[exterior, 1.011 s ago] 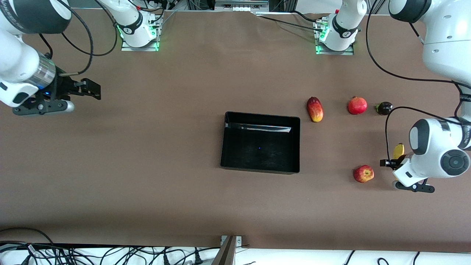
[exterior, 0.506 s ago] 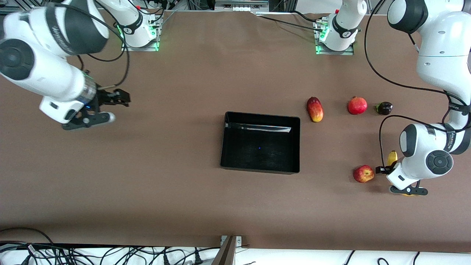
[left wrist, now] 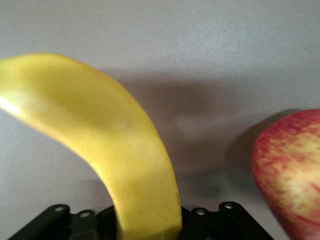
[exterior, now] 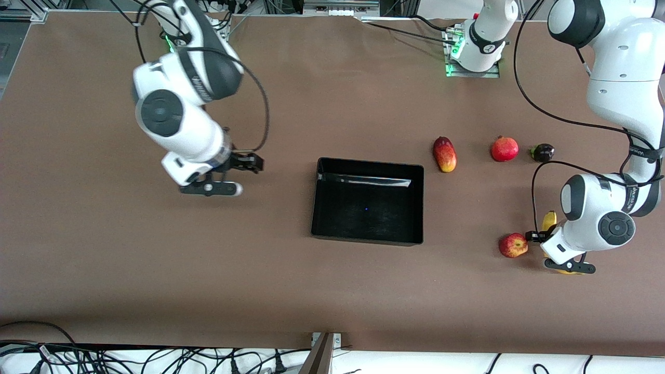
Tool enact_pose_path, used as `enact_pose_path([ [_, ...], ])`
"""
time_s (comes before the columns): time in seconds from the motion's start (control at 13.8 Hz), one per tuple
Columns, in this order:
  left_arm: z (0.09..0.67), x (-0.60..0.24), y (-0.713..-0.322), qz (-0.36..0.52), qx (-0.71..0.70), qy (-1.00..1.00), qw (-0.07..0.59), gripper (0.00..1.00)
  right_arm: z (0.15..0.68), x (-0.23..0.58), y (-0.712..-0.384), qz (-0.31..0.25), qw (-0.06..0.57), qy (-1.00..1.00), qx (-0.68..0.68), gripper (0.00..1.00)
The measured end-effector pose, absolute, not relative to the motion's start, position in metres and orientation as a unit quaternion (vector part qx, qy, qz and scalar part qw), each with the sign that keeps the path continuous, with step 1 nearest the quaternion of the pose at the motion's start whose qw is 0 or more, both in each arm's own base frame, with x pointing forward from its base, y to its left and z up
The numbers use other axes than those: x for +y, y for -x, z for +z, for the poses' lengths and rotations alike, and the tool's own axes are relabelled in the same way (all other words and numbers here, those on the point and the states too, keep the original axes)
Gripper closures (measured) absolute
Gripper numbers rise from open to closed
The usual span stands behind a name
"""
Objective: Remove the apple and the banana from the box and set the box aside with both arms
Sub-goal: 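Lower the banana onto the table while the right gripper reaches the tray, then grasp the black tray rim with the right gripper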
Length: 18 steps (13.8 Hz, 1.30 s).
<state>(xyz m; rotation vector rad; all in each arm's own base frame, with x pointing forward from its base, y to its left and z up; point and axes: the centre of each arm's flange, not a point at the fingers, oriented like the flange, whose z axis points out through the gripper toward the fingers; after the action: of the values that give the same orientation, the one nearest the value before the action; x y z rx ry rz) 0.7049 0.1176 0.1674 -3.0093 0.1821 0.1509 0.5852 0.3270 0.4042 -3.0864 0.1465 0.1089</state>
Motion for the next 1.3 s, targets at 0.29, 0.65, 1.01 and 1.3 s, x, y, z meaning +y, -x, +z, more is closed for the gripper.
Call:
enact_pose_path([
  [0.29,0.171,0.125,-0.705,0.046,0.057,0.995,0.061,0.45,0.340,0.407,-0.570,-0.006,0.056,0.996,0.072,0.00],
  [0.65,0.233,0.124,-0.696,0.113,0.045,0.990,0.066,0.00,0.281,0.463,-0.540,-0.008,0.063,0.995,0.075,0.00],
  [1.01,0.428,0.087,-0.670,0.108,0.016,0.994,0.015,0.00,0.238,0.470,-0.534,-0.002,0.054,0.996,0.072,0.52],
  [1.3,0.501,0.024,-0.650,0.086,0.006,0.996,0.010,0.00,0.239,0.463,-0.539,0.001,0.046,0.996,0.072,0.96],
])
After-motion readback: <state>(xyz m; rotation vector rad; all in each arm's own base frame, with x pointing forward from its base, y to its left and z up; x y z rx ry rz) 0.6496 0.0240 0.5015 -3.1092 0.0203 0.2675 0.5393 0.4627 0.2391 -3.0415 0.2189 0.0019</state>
